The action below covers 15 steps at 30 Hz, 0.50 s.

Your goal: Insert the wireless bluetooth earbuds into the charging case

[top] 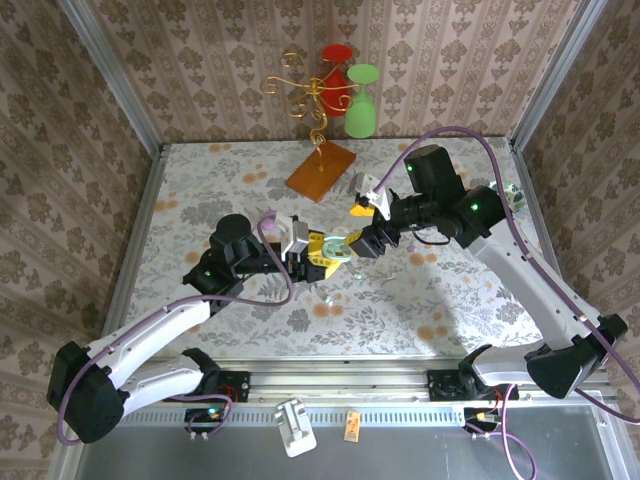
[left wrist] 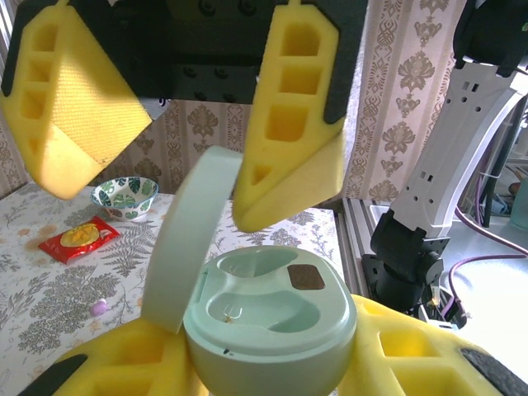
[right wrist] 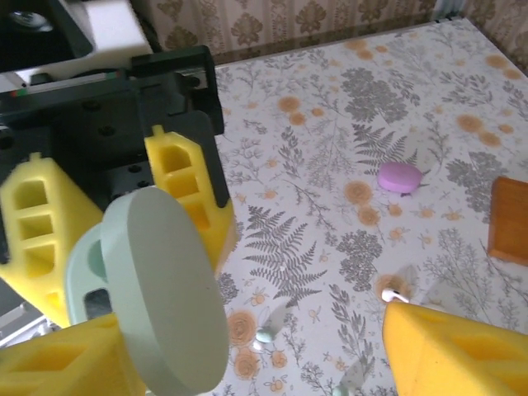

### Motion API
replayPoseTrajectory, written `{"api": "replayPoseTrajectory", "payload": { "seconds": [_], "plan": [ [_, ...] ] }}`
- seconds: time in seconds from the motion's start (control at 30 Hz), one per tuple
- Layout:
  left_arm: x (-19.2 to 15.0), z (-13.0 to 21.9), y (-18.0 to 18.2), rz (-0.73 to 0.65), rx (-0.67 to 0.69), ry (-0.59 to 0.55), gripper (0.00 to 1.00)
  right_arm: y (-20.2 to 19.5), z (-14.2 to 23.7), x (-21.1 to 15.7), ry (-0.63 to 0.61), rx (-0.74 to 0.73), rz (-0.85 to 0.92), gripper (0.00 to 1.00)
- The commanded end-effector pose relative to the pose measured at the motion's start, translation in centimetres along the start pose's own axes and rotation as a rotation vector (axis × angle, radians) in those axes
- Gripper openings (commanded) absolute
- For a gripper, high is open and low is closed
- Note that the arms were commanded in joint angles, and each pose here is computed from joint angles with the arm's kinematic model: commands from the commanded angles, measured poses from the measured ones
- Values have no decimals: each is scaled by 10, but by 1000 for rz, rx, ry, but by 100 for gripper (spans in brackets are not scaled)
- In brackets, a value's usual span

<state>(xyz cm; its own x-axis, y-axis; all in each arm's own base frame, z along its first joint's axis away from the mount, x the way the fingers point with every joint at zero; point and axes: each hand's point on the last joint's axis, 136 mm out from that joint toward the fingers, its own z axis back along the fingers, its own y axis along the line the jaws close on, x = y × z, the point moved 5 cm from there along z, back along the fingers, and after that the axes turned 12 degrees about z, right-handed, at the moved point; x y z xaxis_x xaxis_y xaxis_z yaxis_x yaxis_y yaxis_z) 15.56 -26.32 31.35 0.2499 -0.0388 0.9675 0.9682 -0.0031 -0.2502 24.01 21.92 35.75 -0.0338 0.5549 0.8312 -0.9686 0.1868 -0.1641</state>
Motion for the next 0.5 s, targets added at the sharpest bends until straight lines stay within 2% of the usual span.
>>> {"api": "replayPoseTrajectory", "payload": {
  "seconds": [0.0,0.17,0.33,0.47],
  "plan": [
    [10,3,-11,-71,-44,-25,8,-10,6,2,0,-90,-1,79],
    [10,3,-11,-76,-44,-29,8,-14,8,0,1,-115,-9,94],
    [10,2,-6,-71,-40,-28,7,-27,11,-2,-3,-159,-119,95],
    [10,1,-2,-68,-37,-30,7,-27,11,-3,-12,-110,-151,94]
  ]
}}
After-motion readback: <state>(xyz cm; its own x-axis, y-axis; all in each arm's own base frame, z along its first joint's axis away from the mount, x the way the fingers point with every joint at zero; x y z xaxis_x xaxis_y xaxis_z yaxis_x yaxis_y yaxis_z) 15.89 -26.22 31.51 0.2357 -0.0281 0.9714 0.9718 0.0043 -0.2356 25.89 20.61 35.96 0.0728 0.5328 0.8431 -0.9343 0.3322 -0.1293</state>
